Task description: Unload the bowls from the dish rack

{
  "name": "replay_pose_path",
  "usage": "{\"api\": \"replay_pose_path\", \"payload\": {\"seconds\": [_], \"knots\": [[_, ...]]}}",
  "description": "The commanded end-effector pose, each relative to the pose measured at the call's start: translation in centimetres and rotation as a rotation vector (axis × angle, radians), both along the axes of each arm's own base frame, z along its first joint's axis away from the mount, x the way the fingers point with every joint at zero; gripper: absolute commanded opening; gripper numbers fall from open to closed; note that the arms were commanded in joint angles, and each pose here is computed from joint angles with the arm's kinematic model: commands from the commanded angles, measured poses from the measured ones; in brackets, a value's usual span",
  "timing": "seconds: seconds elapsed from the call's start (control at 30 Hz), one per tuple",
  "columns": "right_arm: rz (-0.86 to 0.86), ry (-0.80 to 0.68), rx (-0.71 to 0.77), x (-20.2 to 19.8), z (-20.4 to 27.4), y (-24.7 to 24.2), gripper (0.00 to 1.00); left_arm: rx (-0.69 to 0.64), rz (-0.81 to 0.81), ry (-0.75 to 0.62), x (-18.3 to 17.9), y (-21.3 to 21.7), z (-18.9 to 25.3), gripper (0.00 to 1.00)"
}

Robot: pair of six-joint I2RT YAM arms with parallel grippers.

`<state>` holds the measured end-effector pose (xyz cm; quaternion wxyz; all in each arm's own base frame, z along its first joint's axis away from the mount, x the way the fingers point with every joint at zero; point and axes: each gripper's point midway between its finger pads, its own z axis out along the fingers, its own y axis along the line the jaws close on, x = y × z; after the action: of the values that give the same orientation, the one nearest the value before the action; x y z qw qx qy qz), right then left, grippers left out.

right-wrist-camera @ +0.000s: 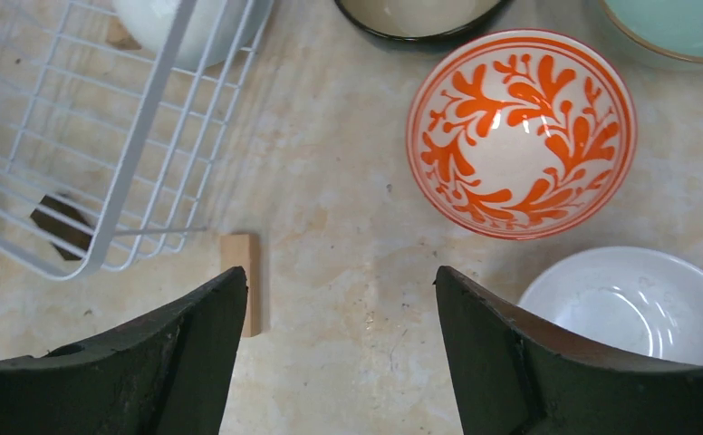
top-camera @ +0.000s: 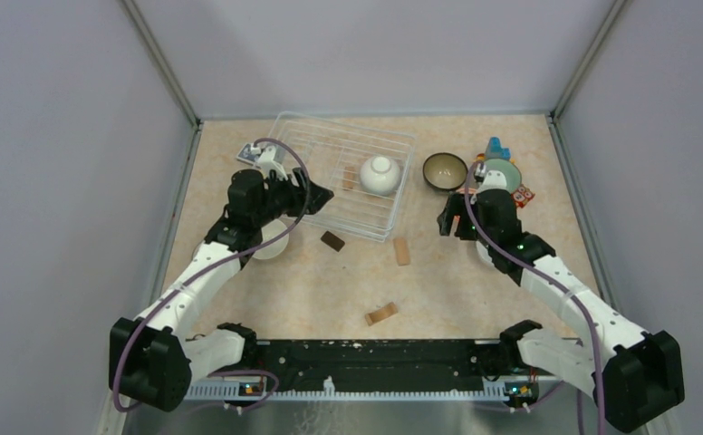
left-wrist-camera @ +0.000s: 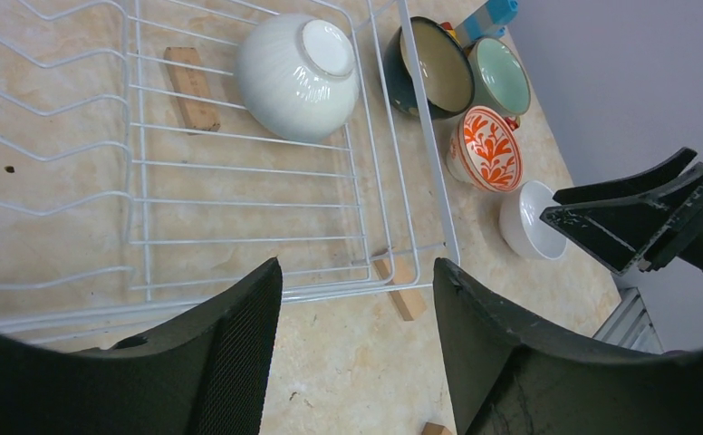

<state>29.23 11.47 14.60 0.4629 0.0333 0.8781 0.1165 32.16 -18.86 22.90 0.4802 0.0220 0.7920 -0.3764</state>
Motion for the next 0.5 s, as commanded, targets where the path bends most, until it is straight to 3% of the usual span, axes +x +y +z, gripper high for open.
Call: {"api": "replay_pose_path", "payload": {"seconds": [0.0, 0.2, 0.3, 0.4, 0.47], "knots": [[0.166, -0.175, 0.083, 0.8, 3.7, 2.8, 0.75, 0.012, 0.012, -0.056, 0.7, 0.1, 1.1, 0.69], [0.247, -0.319, 0.137, 0.7, 6.2, 4.0, 0.75, 0.048, 0.178, -0.062, 1.8, 2.6, 1.0, 0.98], [0.277, -0.360, 0.194, 0.5, 6.6, 4.9, 0.75, 0.010, 0.196, -0.061, 2.1, 2.6, 0.2, 0.99], [0.305, -0.398, 0.253, 0.3, 7.2, 5.7, 0.75, 0.001, 0.347, 0.091, 3.0, 4.3, -2.2, 0.99], [0.311, -0.435, 0.274, 0.4, 7.8, 5.9, 0.75, 0.036, 0.356, 0.139, 3.7, 4.8, -2.8, 0.99]]}}
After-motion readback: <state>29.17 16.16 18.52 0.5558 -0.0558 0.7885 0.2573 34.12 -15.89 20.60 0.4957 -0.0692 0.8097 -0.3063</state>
